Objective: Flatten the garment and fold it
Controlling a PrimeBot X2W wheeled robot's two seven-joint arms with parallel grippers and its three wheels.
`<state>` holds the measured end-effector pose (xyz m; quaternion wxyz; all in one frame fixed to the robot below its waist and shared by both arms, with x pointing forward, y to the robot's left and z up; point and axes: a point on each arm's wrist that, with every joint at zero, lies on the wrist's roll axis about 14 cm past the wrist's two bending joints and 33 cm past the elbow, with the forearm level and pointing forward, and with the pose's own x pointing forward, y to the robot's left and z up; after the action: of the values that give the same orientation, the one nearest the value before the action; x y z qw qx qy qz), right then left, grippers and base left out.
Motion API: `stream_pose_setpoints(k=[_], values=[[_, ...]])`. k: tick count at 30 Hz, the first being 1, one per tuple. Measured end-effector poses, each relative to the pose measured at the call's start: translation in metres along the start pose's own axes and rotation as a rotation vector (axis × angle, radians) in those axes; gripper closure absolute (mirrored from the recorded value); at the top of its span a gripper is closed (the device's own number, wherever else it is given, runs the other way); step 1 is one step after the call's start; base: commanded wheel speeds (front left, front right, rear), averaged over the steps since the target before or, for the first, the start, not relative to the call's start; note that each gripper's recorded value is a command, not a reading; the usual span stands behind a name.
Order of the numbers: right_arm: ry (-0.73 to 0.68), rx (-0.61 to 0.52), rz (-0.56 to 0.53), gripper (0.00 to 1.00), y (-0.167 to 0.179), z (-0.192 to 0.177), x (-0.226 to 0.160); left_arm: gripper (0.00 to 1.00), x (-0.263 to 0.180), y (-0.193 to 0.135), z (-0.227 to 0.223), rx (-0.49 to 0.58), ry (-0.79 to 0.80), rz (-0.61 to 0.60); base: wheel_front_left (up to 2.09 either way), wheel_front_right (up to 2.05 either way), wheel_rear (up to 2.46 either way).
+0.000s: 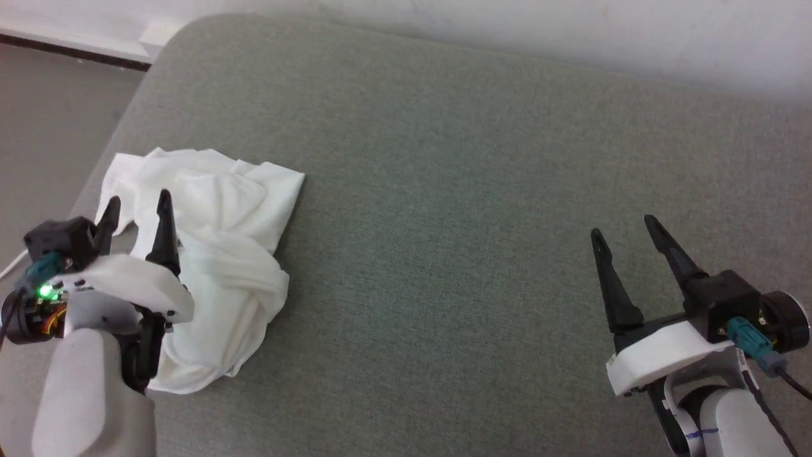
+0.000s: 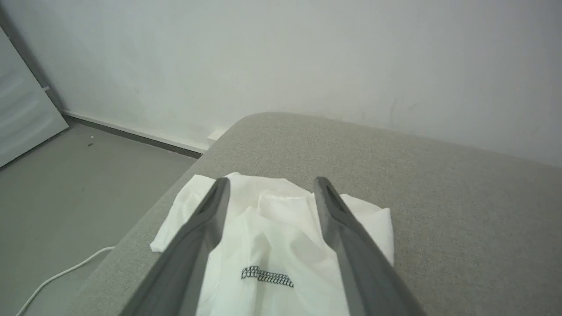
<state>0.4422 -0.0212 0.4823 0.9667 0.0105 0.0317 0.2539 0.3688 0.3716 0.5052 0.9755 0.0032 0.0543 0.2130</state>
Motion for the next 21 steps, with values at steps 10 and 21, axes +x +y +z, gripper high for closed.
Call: stream_pose_setpoints(k=[10, 21], values=[[0.043, 0.037, -0.009, 0.0, -0.008, -0.026, 0.01, 0.0, 0.007, -0.003, -0.115, -0.013, 0.595, -0.034, 0.0, 0.0, 0.0], [0.026, 0.067, -0.01, 0.0, -0.01, -0.026, 0.017, 1.0, 0.006, -0.005, -0.126, -0.075, 0.836, -0.081, 0.0, 0.0, 0.0]])
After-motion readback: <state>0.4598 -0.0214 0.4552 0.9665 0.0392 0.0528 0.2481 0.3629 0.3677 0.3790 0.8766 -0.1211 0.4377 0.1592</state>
